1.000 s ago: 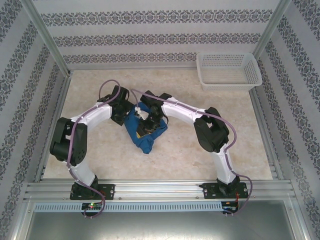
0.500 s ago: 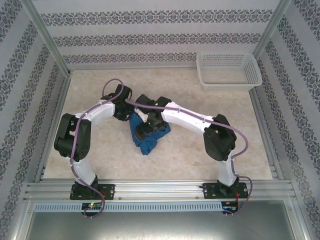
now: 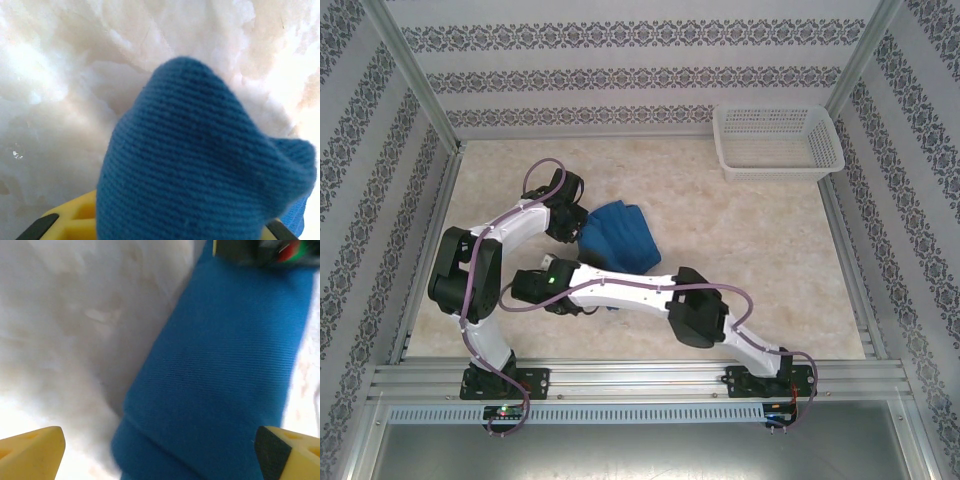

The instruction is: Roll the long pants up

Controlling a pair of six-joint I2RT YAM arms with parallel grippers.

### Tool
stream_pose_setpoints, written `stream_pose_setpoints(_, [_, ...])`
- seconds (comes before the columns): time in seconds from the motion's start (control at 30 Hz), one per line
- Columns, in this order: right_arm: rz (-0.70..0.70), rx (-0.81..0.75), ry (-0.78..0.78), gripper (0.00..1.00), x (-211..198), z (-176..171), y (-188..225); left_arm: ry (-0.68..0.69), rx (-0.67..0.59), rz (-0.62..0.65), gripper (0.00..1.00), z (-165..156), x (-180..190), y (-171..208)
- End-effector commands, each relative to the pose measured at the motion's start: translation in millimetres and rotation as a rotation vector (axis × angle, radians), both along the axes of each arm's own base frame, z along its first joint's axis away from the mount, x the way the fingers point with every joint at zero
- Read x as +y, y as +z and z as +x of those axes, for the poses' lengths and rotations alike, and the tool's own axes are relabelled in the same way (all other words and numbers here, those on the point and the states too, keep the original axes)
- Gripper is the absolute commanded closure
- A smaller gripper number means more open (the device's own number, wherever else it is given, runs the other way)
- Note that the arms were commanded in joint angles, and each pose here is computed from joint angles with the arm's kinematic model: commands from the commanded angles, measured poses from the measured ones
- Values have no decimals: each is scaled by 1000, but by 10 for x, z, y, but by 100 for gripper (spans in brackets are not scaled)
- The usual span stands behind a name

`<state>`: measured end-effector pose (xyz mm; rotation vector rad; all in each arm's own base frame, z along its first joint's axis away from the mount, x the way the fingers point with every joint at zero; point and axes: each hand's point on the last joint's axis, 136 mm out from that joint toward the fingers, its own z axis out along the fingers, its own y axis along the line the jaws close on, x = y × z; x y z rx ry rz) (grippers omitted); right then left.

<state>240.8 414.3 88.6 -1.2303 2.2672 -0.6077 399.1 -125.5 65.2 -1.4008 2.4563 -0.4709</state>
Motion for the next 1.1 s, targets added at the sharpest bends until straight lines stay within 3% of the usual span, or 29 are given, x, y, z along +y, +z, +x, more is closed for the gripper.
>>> stream_pose_setpoints(0.0, [-158,-115,-22,2,-401,303,64,7,59,24,100,-186,45,-1])
stream_pose_setpoints(0.17, [-193,-160,-16,3,-621,496,52,-4,54,7,100,-179,8,31])
stream_pose_setpoints(0.33, [-192,-92,-17,21,-782,620,-92,-12,51,3,100,-189,5,52])
stream_pose_setpoints(0.37, [-186,-80,-17,35,-808,641,-112,-16,49,2,100,-194,3,59])
stream_pose_setpoints(0.4, [-180,-71,-14,60,-833,658,-131,-16,48,4,100,-196,13,64])
stream_pose_setpoints(0.47, [-163,-42,-5,94,-860,670,-180,-18,44,5,100,-197,17,82])
stream_pose_setpoints(0.5, [-154,-16,-9,100,-884,675,-208,-19,43,4,100,-200,14,91])
stream_pose_setpoints(0.57, [-142,19,-17,100,-919,673,-239,-25,33,2,100,-184,13,112])
stream_pose_setpoints(0.6, [-124,42,-12,100,-907,653,-242,-32,29,2,94,-174,9,127])
stream_pose_setpoints(0.63, [-100,72,-11,100,-898,620,-255,-39,24,5,78,-162,4,146])
stream_pose_setpoints(0.67, [-56,103,-25,100,-887,598,-248,-47,17,8,59,-142,0,177])
stream_pose_setpoints(0.73, [29,163,-39,100,-856,546,-219,-57,2,14,12,-112,2,248])
stream_pose_setpoints(0.77, [70,189,-55,100,-849,528,-198,-62,-11,21,0,-92,9,298])
stream_pose_setpoints(1.07, [457,505,-224,100,-799,429,26,-64,-95,43,0,-33,59,608])
